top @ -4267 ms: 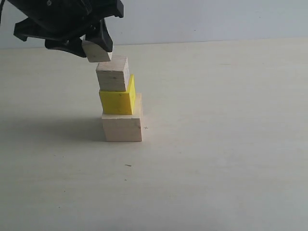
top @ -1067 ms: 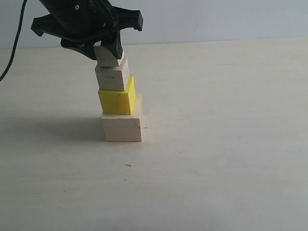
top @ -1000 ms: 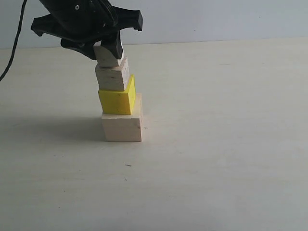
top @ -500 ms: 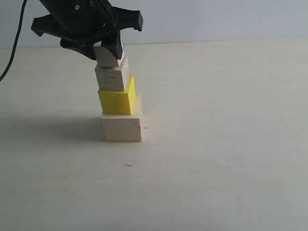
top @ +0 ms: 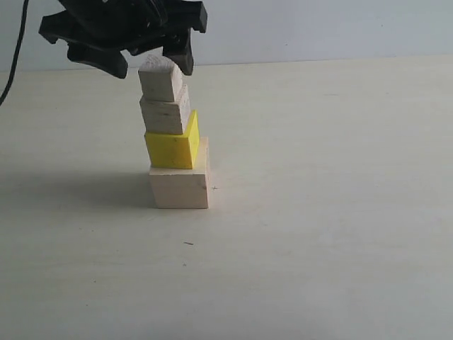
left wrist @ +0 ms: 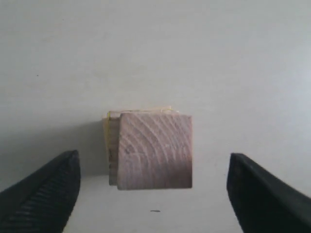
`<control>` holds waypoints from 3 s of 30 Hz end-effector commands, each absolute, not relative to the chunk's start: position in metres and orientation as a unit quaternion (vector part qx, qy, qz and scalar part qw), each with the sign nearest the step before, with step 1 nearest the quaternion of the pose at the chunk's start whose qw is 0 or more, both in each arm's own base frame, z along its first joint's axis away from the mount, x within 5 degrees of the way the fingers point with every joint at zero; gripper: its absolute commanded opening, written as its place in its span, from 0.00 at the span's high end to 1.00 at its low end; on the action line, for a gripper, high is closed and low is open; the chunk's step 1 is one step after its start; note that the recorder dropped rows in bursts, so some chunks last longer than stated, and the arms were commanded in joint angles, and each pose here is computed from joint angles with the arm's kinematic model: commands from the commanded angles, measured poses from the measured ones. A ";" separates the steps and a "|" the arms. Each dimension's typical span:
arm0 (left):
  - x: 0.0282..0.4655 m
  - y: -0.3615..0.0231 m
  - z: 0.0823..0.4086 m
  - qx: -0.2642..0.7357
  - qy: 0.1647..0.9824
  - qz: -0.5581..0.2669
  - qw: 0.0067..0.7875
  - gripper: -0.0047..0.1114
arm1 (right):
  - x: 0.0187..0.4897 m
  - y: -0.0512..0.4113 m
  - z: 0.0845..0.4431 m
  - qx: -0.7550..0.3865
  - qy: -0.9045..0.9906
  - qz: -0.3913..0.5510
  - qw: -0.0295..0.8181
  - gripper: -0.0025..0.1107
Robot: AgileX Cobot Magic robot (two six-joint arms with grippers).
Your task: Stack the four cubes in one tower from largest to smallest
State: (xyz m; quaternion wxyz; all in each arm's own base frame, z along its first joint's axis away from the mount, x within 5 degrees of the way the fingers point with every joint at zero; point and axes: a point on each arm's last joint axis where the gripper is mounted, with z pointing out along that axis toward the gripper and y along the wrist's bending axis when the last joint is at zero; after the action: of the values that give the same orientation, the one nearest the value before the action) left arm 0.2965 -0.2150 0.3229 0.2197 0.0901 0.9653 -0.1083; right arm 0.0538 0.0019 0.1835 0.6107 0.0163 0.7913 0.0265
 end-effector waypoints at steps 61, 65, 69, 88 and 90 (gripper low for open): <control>0.309 -0.126 0.192 -0.027 0.974 -0.145 0.171 0.96 | 0.054 0.001 0.183 0.015 0.789 0.020 0.614 0.98; 0.306 -0.136 0.192 -0.027 0.967 -0.201 0.153 0.96 | 0.054 0.001 0.183 0.015 0.789 0.020 0.614 0.98; 0.305 -0.139 0.194 -0.039 0.963 -0.222 0.146 0.96 | 0.054 0.001 0.183 0.015 0.789 0.020 0.614 0.98; 0.300 -0.148 0.197 -0.057 0.952 -0.280 0.114 0.96 | 0.054 0.001 0.183 0.015 0.789 0.020 0.614 0.98; 0.300 -0.148 0.197 -0.054 0.952 -0.280 0.111 0.96 | 0.054 0.001 0.183 0.015 0.789 0.020 0.614 0.98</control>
State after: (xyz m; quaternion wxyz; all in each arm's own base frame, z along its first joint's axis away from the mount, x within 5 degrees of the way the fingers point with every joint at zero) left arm 0.3004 -0.1492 0.1977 0.1171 -0.0533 0.9523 -0.2768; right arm 0.0538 0.0019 0.1835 0.6107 0.0163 0.7913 0.0265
